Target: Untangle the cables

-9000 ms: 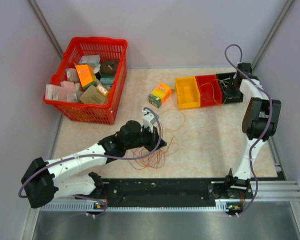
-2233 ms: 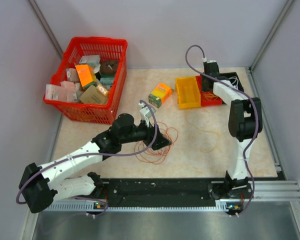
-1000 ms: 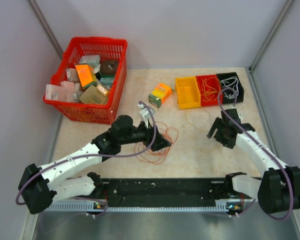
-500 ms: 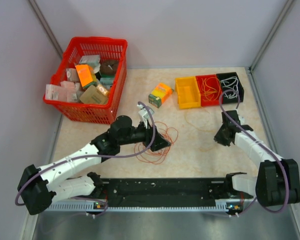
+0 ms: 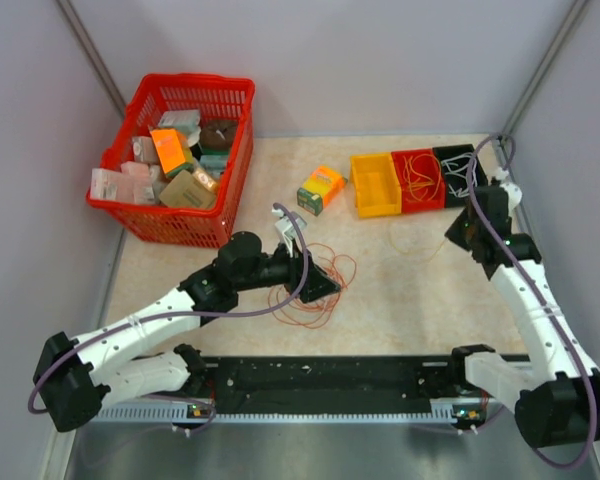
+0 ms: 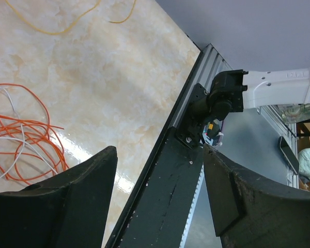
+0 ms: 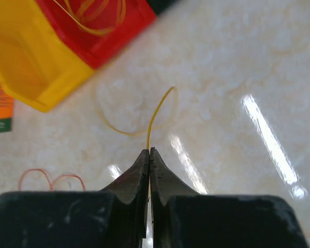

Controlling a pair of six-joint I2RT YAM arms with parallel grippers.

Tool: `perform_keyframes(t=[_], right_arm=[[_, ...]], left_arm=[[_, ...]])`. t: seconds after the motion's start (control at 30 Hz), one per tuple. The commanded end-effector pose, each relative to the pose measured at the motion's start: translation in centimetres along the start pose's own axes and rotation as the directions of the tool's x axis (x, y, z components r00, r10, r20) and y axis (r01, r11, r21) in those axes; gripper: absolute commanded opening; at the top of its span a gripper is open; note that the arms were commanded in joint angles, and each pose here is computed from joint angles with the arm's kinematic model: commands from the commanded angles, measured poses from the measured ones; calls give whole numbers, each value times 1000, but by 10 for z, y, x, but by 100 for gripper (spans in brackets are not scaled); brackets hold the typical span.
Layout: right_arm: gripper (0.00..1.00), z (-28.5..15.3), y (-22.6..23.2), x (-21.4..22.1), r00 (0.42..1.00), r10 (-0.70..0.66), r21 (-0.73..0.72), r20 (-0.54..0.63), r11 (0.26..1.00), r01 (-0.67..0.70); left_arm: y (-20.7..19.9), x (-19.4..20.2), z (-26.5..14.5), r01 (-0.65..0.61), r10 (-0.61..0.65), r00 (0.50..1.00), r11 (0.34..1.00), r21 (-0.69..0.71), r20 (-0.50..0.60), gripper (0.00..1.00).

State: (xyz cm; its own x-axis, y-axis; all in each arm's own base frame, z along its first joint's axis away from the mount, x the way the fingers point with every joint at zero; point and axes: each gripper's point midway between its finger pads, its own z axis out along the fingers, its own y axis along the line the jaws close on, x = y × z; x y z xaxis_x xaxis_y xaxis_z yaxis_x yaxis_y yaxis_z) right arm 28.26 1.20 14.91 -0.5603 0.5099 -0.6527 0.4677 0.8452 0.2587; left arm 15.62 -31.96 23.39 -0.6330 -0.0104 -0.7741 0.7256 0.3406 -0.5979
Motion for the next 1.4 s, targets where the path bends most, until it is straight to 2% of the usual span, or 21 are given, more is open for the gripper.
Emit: perform_keyframes(t=[0.0, 0.27, 0.4, 0.43, 0.47, 0.5, 0.53, 0.63, 0.67, 0.7, 0.77, 0.83, 0.93, 1.07, 1.13, 1.23, 1.37], right_arm=[[0, -45, 14, -75, 978, -31, -19, 207, 999, 35], [0, -87, 58, -158, 929, -74, -96, 362, 989, 116], [0, -88, 71, -168, 926, -84, -120, 368, 983, 137], [9, -77, 66, -158, 938, -80, -111, 337, 986, 124], [29, -70, 64, -151, 949, -58, -119, 309, 988, 99], [41, -54, 56, -134, 967, -42, -120, 251, 990, 74], [47, -44, 55, -120, 979, -24, -145, 202, 988, 55], [76, -13, 40, -90, 993, 9, -128, 117, 992, 6], [83, -3, 28, -88, 994, 47, -102, 101, 994, -36], [85, 6, 22, -79, 994, 87, -99, 65, 992, -80], [85, 23, 14, -58, 984, 180, -68, -11, 981, -181], [84, 39, 1, -38, 951, 304, 26, -51, 952, -303], [71, 58, -17, -10, 904, 416, 173, -95, 901, -397], [62, 76, -32, 9, 868, 485, 309, -108, 846, -434], [52, 84, -31, 19, 854, 504, 347, -131, 830, -437], [46, 95, -31, 31, 844, 512, 397, -161, 816, -420], [44, 103, -38, 37, 838, 527, 453, -141, 787, -419]], left_arm=[[-12, -12, 1, -16, 14, 999, 999, 45, 40, 71], [-12, -13, -3, -23, 21, 999, 999, 35, 45, 71], [-12, -13, -4, -27, 25, 999, 999, 30, 46, 71], [-12, -13, -5, -27, 26, 999, 999, 30, 47, 71], [-12, -13, -5, -26, 25, 999, 999, 31, 48, 71], [-11, -12, -5, -27, 25, 998, 999, 31, 51, 72], [-11, -13, -5, -28, 27, 998, 999, 31, 54, 72], [-11, -11, -3, -34, 32, 999, 999, 33, 43, 72], [-11, -11, -4, -40, 38, 998, 999, 36, 41, 72], [-11, -11, -4, -40, 39, 999, 999, 35, 38, 72], [-10, -10, -5, -46, 45, 998, 999, 28, 37, 72], [-8, -10, -6, -48, 48, 998, 999, 20, 42, 72], [-8, -11, -6, -52, 51, 997, 998, 18, 50, 72], [-8, -9, -5, -52, 51, 998, 998, 25, 41, 72], [-7, -8, -5, -55, 55, 998, 998, 21, 40, 72], [-6, -9, -6, -61, 61, 997, 998, 13, 45, 72], [-5, -9, -6, -61, 61, 997, 998, 11, 46, 72]])
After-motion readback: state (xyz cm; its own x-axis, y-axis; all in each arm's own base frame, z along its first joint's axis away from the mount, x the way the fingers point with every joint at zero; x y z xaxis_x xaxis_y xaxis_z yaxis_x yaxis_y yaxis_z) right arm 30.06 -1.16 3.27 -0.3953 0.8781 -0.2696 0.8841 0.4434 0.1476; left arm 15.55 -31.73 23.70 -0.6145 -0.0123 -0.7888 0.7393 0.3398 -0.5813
